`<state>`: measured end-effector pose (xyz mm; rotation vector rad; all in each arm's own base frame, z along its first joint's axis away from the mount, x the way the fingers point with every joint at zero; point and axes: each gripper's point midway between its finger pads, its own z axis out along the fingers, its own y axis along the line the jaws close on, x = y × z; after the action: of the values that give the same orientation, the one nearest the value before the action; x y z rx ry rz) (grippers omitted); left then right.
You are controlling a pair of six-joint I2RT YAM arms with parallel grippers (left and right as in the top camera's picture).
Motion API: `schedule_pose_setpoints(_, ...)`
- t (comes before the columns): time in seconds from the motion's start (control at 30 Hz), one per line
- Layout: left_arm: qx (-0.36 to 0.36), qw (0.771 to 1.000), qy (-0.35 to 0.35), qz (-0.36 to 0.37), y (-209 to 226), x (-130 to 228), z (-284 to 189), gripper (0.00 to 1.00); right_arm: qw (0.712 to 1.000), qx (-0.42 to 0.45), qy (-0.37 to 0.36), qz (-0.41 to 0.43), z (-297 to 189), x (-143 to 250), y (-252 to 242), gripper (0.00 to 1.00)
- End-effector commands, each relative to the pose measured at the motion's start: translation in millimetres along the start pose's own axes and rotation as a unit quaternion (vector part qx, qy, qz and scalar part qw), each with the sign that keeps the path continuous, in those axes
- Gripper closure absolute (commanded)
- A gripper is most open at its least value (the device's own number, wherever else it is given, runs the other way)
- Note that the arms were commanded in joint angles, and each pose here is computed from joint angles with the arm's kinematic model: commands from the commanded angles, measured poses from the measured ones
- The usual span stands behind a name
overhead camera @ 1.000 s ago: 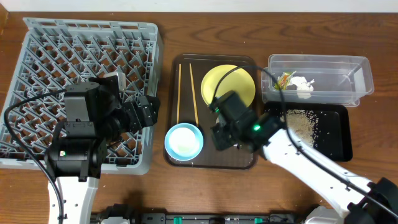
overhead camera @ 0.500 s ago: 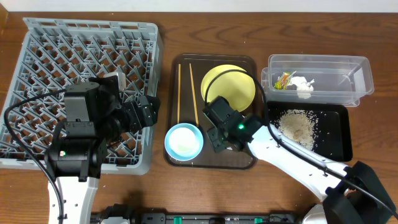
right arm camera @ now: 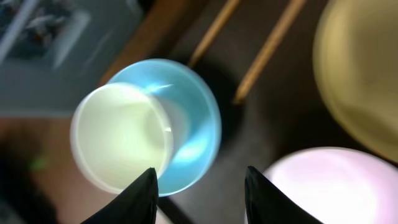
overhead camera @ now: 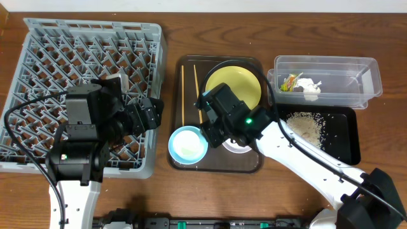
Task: Sort waste into correct bins and load items into the dishwasher
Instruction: 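Carry the empty white cup with the right gripper toward the left gripper, then grasp the white cup with the left gripper and release the right gripper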
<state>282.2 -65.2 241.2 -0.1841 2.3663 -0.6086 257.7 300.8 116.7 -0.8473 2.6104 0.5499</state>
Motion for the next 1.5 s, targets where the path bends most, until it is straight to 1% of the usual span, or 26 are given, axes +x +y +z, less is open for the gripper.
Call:
schedule_pose_setpoints(0.0, 0.004, 1.000, -0.008, 0.007, -3.7, -5.5, -4.0, 0.04, 0.998, -0.047, 0.006, -0.040, -0.1, 1.0, 27.3, 0.56)
schedule_pose_setpoints(0.1, 0.004, 1.000, -0.008, 0.007, -3.7, -5.5, -4.0, 0.04, 0.998, -0.037, 0.023, -0.039, 14.5, 8.1, 27.7, 0.57)
schedule_pose_setpoints(0.2, 0.004, 1.000, -0.008, 0.007, -3.7, -5.5, -4.0, 0.04, 0.998, -0.033, 0.038, -0.029, 33.5, 12.4, 24.3, 0.60)
schedule_pose_setpoints(0.27, 0.004, 1.000, -0.008, 0.007, -3.7, -5.5, -4.0, 0.04, 0.998, -0.030, 0.048, -0.018, 49.4, 15.3, 21.0, 0.65)
schedule_pose_setpoints(0.37, 0.005, 1.000, -0.008, 0.007, -3.8, -5.5, -4.0, 0.04, 0.998, -0.025, 0.064, 0.013, 71.4, 21.3, 15.3, 0.83)
schedule_pose_setpoints(0.43, 0.004, 1.000, -0.005, 0.006, -3.5, -4.1, -4.0, 0.04, 0.997, -0.023, 0.068, 0.027, 74.5, 22.7, 13.8, 0.91)
schedule_pose_setpoints(0.47, 0.001, 1.000, 0.003, 0.003, -2.1, -0.2, -4.0, 0.04, 0.997, -0.023, 0.065, 0.030, 73.8, 21.4, 13.2, 0.94)
schedule_pose_setpoints(0.5, -0.001, 1.000, 0.012, -0.001, -0.7, 4.5, -4.0, 0.04, 0.997, -0.023, 0.060, 0.031, 71.0, 18.3, 12.8, 0.96)
schedule_pose_setpoints(0.57, -0.001, 1.000, 0.009, 0.000, -0.9, 2.9, -4.0, 0.04, 0.998, -0.025, 0.045, 0.033, 61.5, 10.3, 11.7, 0.99)
schedule_pose_setpoints(0.63, 0.003, 1.000, -0.001, 0.004, -2.8, -2.0, -4.2, 0.04, 0.999, -0.028, 0.020, 0.036, 44.2, -2.0, 9.4, 0.99)
schedule_pose_setpoints(0.7, 0.013, 1.000, -0.011, -0.002, -7.1, -7.7, -4.2, 0.04, 0.999, -0.030, -0.020, 0.041, 16.0, -19.0, 4.5, 0.99)
schedule_pose_setpoints(0.8, 0.081, 0.997, -0.015, 0.002, -29.1, -13.7, -7.8, 0.04, 0.996, -0.030, -0.080, 0.036, -26.8, -41.4, -5.2, 0.99)
schedule_pose_setpoints(0.9, 0.158, 0.987, -0.006, -0.001, -51.2, -14.5, -14.8, 0.05, 0.989, -0.047, -0.141, 0.022, -74.2, -59.1, -12.7, 0.99)
schedule_pose_setpoints(1.0, 0.239, 0.971, 0.010, -0.003, -73.4, -14.4, -25.4, 0.05, 0.972, -0.122, -0.197, -0.023, -121.9, -70.8, -0.8, 0.99)
schedule_pose_setpoints(1.1, 0.340, 0.940, 0.030, 0.014, -101.2, -13.4, -42.5, 0.07, 0.950, -0.197, -0.235, -0.059, -157.7, -75.0, 14.0, 0.99)
schedule_pose_setpoints(1.23, 0.451, 0.889, 0.062, 0.040, -128.5, -10.1, -67.8, 0.06, 0.922, -0.276, -0.255, -0.095, -182.4, -75.5, 33.0, 0.99)
schedule_pose_setpoints(1.37, 0.503, 0.858, 0.091, 0.045, -137.4, -3.1, -82.1, 0.07, 0.908, -0.299, -0.268, -0.118, -190.4, -79.1, 41.8, 0.99)
schedule_pose_setpoints(1.47, 0.509, 0.853, 0.108, 0.039, -142.1, 2.5, -83.5, 0.12, 0.897, -0.307, -0.286, -0.139, -197.5, -84.9, 47.3, 0.99)
